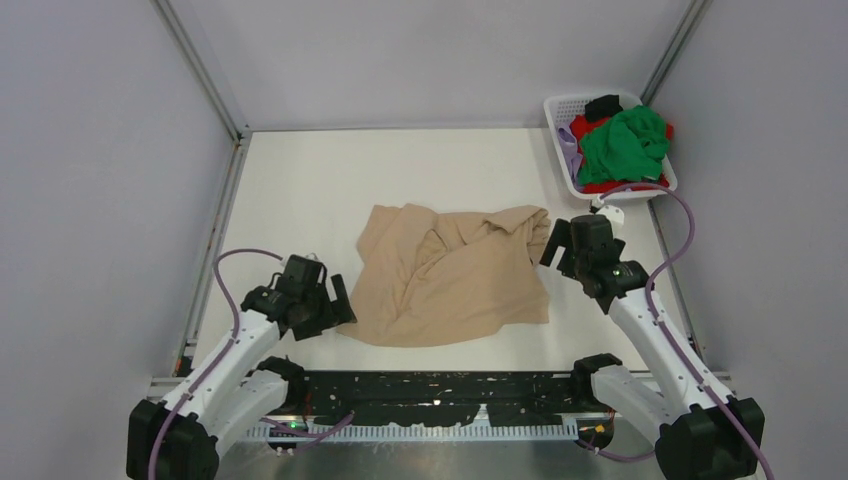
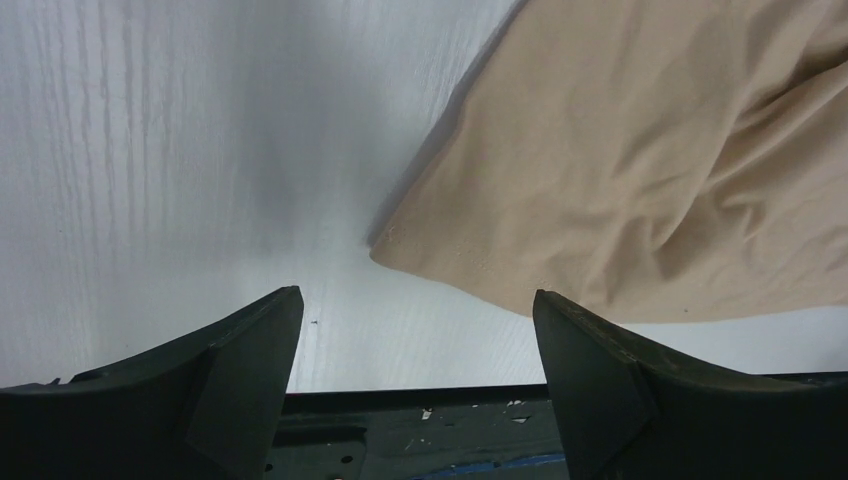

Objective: Fold and stack the t-shirts
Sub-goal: Flatten out the tshirt

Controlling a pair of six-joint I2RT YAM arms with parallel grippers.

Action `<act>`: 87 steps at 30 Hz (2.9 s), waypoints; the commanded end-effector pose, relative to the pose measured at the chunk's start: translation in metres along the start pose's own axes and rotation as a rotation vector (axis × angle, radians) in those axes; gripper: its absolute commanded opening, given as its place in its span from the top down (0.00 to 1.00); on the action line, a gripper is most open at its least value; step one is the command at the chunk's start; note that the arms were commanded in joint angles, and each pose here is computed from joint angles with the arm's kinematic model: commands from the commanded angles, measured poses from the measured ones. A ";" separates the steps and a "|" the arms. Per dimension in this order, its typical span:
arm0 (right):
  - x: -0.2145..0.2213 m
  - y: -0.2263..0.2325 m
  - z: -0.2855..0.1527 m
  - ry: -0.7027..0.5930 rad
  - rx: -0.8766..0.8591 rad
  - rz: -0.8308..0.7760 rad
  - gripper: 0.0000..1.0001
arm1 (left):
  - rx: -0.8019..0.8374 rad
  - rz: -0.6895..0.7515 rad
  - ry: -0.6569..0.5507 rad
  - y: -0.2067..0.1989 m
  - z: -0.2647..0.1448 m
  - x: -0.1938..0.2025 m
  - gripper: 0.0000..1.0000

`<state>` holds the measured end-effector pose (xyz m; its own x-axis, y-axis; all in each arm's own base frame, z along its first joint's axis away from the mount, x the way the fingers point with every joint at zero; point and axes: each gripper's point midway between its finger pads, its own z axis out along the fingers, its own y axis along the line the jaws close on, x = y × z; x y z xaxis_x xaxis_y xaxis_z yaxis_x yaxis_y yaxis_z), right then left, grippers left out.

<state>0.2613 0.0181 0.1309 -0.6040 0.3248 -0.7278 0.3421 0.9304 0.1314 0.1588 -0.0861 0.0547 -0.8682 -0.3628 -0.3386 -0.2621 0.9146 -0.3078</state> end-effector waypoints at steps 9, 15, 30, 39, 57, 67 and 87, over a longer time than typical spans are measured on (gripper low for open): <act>0.029 0.011 0.001 0.094 -0.083 0.011 0.04 | -0.048 0.006 0.074 -0.003 0.033 0.006 0.27; 0.037 0.007 0.004 0.118 -0.062 0.009 0.05 | -0.084 0.046 0.131 -0.007 0.041 0.016 0.42; 0.078 -0.003 -0.009 0.284 -0.046 0.016 0.01 | -0.168 0.114 0.175 -0.004 0.053 0.017 1.00; 0.129 -0.006 -0.006 0.459 -0.030 0.039 0.24 | -0.084 0.116 0.166 -0.016 0.046 0.018 1.00; 0.159 0.016 0.029 0.476 0.031 0.001 0.68 | -0.042 0.115 0.123 -0.018 0.042 0.017 1.00; 0.042 0.048 0.023 0.043 -0.092 0.004 0.95 | 0.121 0.128 -0.211 -0.074 -0.007 -0.067 1.00; -0.287 0.064 -0.304 -1.076 -0.521 0.132 0.95 | 0.555 0.172 -1.304 -0.162 -0.402 -0.237 1.00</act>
<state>0.2762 0.0520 0.4603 0.2039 0.3694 -0.9066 -0.0586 0.9290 0.3654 0.2686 -0.0982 0.4621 -0.0105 -0.4388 -0.8985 0.1998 0.8795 -0.4319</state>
